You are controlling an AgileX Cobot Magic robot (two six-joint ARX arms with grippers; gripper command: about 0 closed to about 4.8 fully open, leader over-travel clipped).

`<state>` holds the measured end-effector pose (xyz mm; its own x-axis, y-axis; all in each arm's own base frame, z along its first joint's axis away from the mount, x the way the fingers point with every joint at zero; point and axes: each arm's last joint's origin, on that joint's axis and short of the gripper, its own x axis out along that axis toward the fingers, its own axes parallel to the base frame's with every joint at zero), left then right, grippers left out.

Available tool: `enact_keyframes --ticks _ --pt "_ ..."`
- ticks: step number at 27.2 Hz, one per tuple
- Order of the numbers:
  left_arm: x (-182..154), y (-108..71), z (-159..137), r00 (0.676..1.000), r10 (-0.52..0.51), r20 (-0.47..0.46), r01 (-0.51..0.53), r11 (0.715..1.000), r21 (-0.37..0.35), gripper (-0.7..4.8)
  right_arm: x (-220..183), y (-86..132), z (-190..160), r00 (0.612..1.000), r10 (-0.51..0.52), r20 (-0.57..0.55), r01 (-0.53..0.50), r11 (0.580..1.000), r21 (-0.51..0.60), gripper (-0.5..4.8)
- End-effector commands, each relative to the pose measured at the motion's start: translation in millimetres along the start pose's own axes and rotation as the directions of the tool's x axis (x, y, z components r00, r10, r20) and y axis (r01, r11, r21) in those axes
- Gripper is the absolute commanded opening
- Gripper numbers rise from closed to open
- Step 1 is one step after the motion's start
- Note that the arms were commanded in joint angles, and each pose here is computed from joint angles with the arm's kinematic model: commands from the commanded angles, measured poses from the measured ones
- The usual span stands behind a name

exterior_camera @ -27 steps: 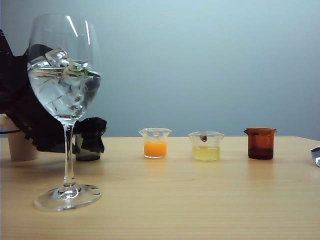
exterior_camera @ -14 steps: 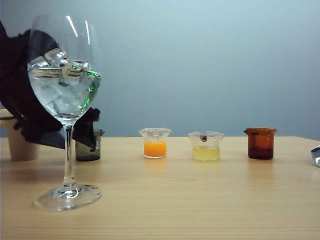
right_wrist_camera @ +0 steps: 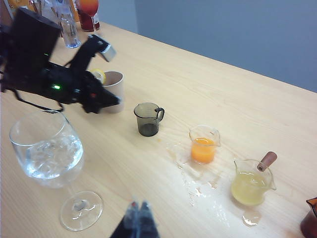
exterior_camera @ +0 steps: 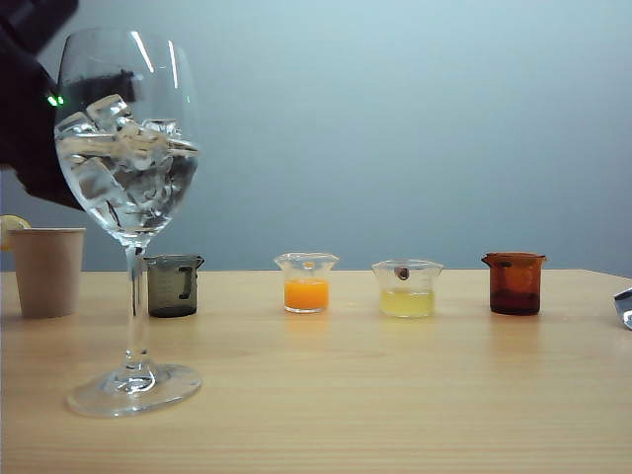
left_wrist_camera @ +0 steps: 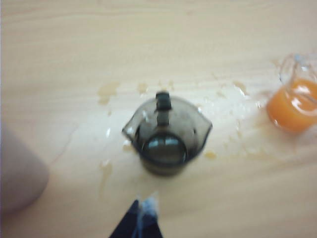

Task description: Pick up the first measuring cup from the left, pour the coconut rum inside into the goblet, and finally put the measuring cup back in its original place.

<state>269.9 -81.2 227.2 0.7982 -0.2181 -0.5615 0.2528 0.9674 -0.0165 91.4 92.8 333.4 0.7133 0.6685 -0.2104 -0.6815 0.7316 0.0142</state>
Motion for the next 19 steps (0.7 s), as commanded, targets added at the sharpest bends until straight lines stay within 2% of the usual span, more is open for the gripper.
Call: enact_keyframes --ticks 1,5,9,12,14,19 --pt "-24 0.1 4 1.0 -0.001 -0.004 0.001 1.0 0.003 -0.05 -1 0 3 1.0 -0.004 0.019 0.005 1.0 -0.002 -0.03" --pt "-59 0.5 15 0.995 -0.005 0.101 0.005 1.0 0.0 -0.05 -1 0 3 1.0 -0.014 0.024 0.014 1.0 -0.002 -0.03" --pt "-93 0.9 22 0.977 -0.011 0.214 0.012 1.0 -0.001 -0.05 -1 -3 2 0.996 -0.086 0.022 0.087 0.996 -0.034 -0.03" --pt "-123 1.9 11 0.952 -0.017 0.307 0.018 1.0 -0.001 -0.05 0 -4 0 0.99 -0.139 0.012 0.14 0.981 -0.137 -0.03" --pt "-132 2.5 2 0.942 -0.017 0.335 0.018 1.0 -0.001 -0.05 2 -4 -4 0.99 -0.144 0.01 0.144 0.98 -0.139 -0.03" --pt "-151 4.3 -32 0.895 -0.016 0.447 0.017 1.0 0.002 -0.05 6 -6 -24 0.983 -0.183 0.027 0.185 0.973 -0.135 -0.03"
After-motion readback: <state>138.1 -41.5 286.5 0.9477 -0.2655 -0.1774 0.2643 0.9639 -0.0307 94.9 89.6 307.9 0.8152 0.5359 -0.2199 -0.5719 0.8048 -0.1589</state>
